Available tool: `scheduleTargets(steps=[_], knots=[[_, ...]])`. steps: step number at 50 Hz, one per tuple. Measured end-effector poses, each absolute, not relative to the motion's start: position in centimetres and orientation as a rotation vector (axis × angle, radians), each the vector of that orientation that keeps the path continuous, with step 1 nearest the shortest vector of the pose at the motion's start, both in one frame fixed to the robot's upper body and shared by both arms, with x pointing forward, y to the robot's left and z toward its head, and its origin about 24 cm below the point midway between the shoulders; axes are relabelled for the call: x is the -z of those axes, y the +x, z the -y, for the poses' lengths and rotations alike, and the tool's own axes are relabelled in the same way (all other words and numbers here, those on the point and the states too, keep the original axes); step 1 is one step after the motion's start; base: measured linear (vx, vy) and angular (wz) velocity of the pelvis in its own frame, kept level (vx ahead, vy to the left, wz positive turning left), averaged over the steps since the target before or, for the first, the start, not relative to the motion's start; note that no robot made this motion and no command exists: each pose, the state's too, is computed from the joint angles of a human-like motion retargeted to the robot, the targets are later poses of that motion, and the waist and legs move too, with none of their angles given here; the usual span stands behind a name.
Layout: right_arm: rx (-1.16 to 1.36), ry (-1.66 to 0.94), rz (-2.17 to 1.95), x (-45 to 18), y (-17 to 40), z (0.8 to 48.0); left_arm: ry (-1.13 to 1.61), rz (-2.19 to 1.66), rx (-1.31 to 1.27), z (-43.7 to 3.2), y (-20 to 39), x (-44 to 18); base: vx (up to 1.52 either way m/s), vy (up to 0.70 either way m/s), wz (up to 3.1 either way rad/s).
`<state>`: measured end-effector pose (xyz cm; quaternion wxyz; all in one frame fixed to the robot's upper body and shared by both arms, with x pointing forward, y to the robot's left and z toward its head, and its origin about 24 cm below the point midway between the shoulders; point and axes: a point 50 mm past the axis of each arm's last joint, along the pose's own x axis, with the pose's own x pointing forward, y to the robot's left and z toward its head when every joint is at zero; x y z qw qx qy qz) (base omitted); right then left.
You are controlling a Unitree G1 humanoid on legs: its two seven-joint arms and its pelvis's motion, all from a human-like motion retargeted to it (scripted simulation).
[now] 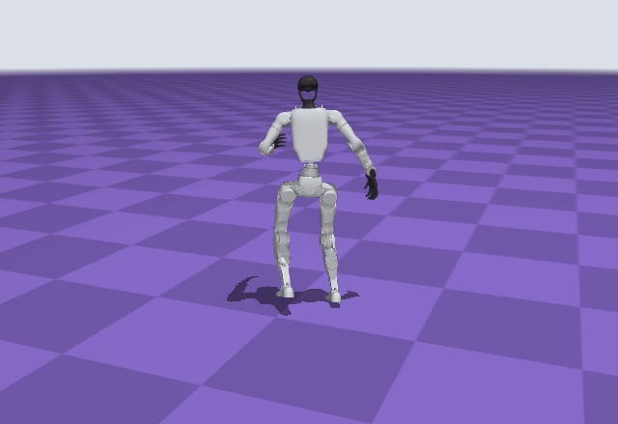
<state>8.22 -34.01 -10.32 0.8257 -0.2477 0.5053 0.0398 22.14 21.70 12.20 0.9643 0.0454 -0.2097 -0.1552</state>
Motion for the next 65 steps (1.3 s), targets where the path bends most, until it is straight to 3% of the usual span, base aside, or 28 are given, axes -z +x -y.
scheduleTargets(steps=[5, 10, 14, 20, 25, 30, 32, 35, 38, 41, 44, 48, 52, 55, 60, 65], knots=[[0.170, -0.534, -1.340, 10.9, 0.5, 36.9, 0.286, 0.417, 0.255, -23.0, 24.1, -11.9, -1.03, -0.28, 0.59], [0.414, -0.528, -1.333, 8.6, -1.4, 40.3, 0.476, 0.580, 0.238, -23.4, 25.1, -15.9, -1.03, -0.27, 0.91], [0.340, -0.492, -1.357, 8.4, -1.3, 40.5, 0.508, 0.623, 0.287, -22.7, 25.7, -17.0, -1.01, -0.20, 1.16], [0.134, -0.462, -1.439, 10.1, -1.6, 38.1, 0.325, 0.446, 0.432, -20.3, 24.8, -12.1, -0.95, -0.14, 1.36], [-0.009, -0.463, -1.292, 12.1, 3.5, 34.5, 0.075, 0.125, 0.451, -18.3, 22.4, -3.9, -0.72, -0.12, 1.24], [-0.094, -0.522, -0.749, 9.3, 17.2, 29.0, -0.143, -0.202, 0.368, -16.9, 18.4, 3.6, -0.47, -0.13, 0.53], [-0.113, -0.572, -0.476, 4.7, 22.1, 28.1, -0.217, -0.082, 0.356, -17.7, 18.7, 1.1, -0.30, -0.16, 0.09], [-0.197, -0.628, -0.187, -2.2, 24.1, 28.3, -0.249, 0.344, 0.393, -19.4, 19.3, -8.4, -0.22, -0.19, 0.30], [-0.341, -0.656, -0.129, -6.5, 21.8, 29.7, -0.140, 0.864, 0.433, -21.2, 17.2, -19.9, -0.17, -0.22, 0.36], [-0.387, -0.629, -0.231, -7.5, 18.1, 31.8, 0.106, 1.171, 0.421, -22.1, 13.9, -26.1, -0.14, -0.26, 0.26], [-0.257, -0.545, -0.323, -6.0, 15.0, 33.9, 0.197, 1.302, 0.315, -23.1, 12.1, -27.6, -0.09, -0.28, 0.37], [0.054, -0.370, -0.249, -3.3, 13.6, 34.3, -0.025, 1.366, 0.205, -23.6, 12.2, -25.9, -0.02, -0.29, 0.78], [0.327, -0.173, -0.099, -0.9, 16.0, 32.3, -0.285, 1.312, 0.253, -20.4, 15.4, -23.1, 0.01, -0.31, 0.81], [0.426, -0.138, -0.020, -1.7, 17.9, 33.1, -0.289, 1.272, 0.350, -17.3, 18.0, -23.1, 0.06, -0.35, 0.91], [0.379, -0.506, 0.247, -13.5, 20.0, 38.5, 0.205, 1.384, 0.452, -17.0, 19.7, -28.5, 0.20, -0.38, 0.41], [0.236, -0.931, 0.506, -25.0, 19.0, 37.2, 0.754, 1.151, 0.466, -21.1, 20.9, -30.9, 0.31, -0.43, -0.29]])
